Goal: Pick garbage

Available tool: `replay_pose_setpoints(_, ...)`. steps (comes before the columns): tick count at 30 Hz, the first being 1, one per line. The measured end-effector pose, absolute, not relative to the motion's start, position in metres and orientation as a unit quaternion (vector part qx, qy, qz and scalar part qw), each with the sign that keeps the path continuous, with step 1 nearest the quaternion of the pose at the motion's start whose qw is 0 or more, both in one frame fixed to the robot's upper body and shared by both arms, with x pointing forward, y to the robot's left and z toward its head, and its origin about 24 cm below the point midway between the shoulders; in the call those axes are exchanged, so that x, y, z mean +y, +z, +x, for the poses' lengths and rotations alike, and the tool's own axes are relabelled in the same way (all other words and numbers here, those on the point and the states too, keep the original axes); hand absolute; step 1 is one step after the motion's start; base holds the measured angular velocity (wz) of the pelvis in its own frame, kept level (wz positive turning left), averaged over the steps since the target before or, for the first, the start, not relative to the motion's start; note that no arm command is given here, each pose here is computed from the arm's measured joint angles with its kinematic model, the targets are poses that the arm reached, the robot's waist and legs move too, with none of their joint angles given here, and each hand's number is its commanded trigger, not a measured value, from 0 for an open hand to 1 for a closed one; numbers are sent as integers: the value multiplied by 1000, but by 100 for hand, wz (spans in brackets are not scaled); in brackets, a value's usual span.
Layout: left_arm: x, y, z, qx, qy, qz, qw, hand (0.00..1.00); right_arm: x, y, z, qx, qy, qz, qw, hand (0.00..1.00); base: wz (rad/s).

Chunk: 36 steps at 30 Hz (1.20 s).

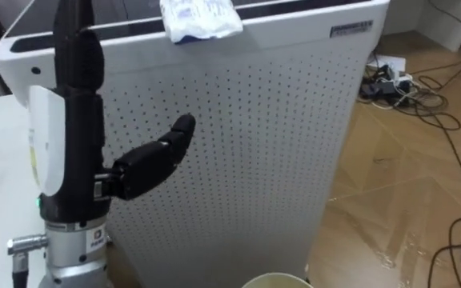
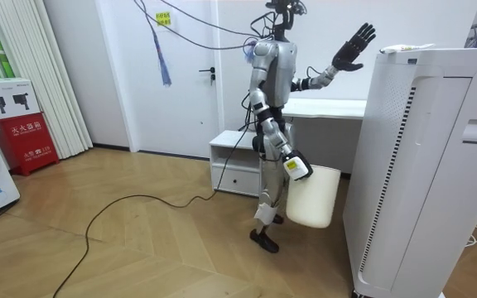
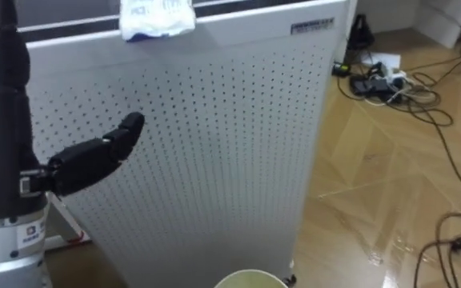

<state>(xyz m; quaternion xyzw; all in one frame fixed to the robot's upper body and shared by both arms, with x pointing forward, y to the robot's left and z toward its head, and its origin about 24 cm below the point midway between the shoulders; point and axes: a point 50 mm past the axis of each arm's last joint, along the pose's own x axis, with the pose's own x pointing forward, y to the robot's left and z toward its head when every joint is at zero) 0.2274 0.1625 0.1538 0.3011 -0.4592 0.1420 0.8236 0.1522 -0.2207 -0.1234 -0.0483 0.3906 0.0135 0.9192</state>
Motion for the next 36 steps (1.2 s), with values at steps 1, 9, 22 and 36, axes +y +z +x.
replay_pose_setpoints(1, 162, 156, 226, -464, 143, 303, 820, 0, -222, -123, 152, 391, 11, -46, 919, 100, 44)
replay_pose_setpoints(9, 160, 169, 221, -486, 159, 358, 781, 0, -226, -122, 149, 394, 29, -51, 917, 100, -3)
replay_pose_setpoints(22, 159, 167, 223, -477, 162, 404, 764, 0, -218, -118, 151, 385, 89, -94, 914, 100, -9)
replay_pose_setpoints(36, 153, 163, 225, -465, 142, 428, 762, 0, -215, -116, 152, 378, 104, -95, 915, 100, -5)
